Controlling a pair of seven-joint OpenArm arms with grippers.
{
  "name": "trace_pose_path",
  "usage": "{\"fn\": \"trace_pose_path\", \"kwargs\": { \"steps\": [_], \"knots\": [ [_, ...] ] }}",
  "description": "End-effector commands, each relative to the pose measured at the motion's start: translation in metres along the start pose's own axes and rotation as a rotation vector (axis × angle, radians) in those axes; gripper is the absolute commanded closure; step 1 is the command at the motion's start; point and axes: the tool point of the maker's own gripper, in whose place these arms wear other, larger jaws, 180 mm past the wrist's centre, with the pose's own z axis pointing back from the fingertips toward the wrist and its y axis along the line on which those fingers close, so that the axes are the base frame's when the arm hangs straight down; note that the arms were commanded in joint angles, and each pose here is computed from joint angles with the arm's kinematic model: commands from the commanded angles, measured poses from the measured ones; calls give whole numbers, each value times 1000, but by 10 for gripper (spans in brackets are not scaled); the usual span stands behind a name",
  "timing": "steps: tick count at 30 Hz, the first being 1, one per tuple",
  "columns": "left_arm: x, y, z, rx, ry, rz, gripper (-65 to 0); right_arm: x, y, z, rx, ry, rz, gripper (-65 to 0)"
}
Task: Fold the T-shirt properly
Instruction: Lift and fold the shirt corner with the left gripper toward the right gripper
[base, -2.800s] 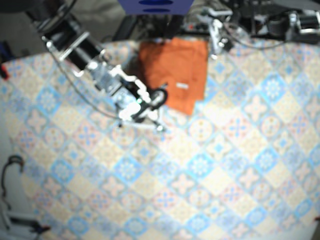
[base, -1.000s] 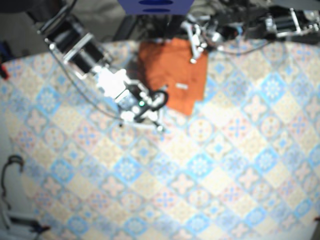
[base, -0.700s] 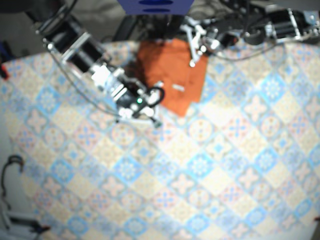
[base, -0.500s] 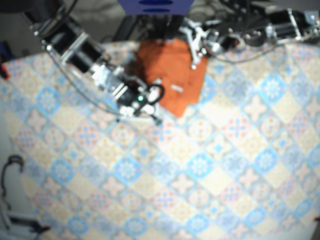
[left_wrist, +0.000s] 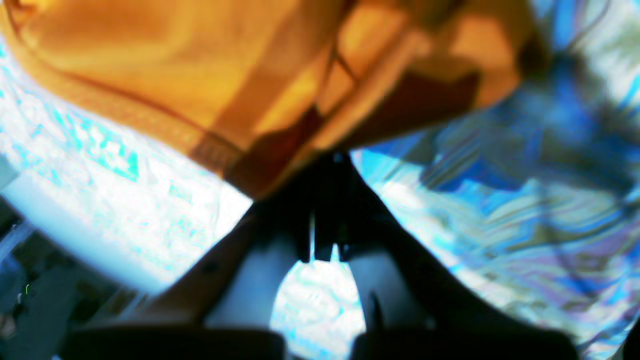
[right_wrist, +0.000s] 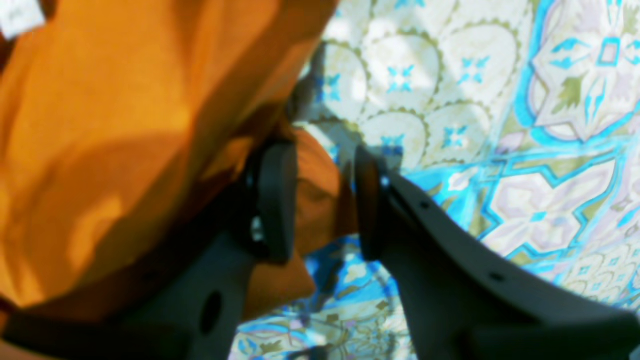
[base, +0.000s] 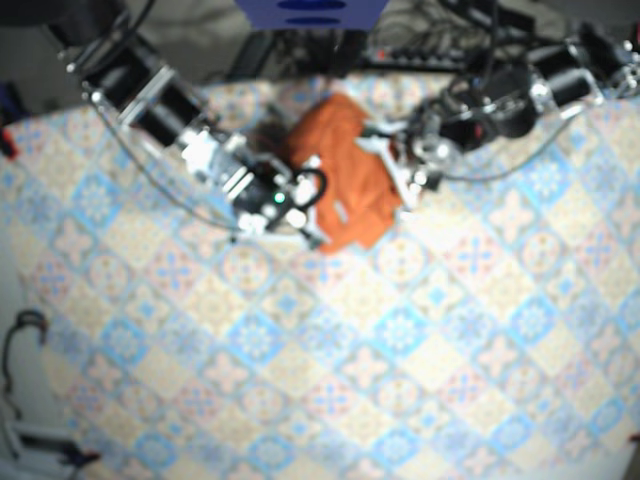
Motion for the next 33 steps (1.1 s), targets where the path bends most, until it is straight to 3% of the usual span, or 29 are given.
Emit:
{"fn": "trace_pose_path", "kwargs": {
  "steps": [1,14,20,29,33],
  "knots": [
    [-6,6,3,18,14,0,0,-9,-7,0,-15,35,1,-200],
    [-45,52,6,105,86,100,0,-32,1,-2,-1,132,2,-200],
    [-54,69,-1,84,78,162,0,-42,17,-5,12,160,61,-200],
    [-66,71,-4,74,106,177,0,-50,26,-6,10,194,112,-200],
    [-81,74,12,109,133,178,0,-52,19,-6,-3,199,109,-200]
  ]
}}
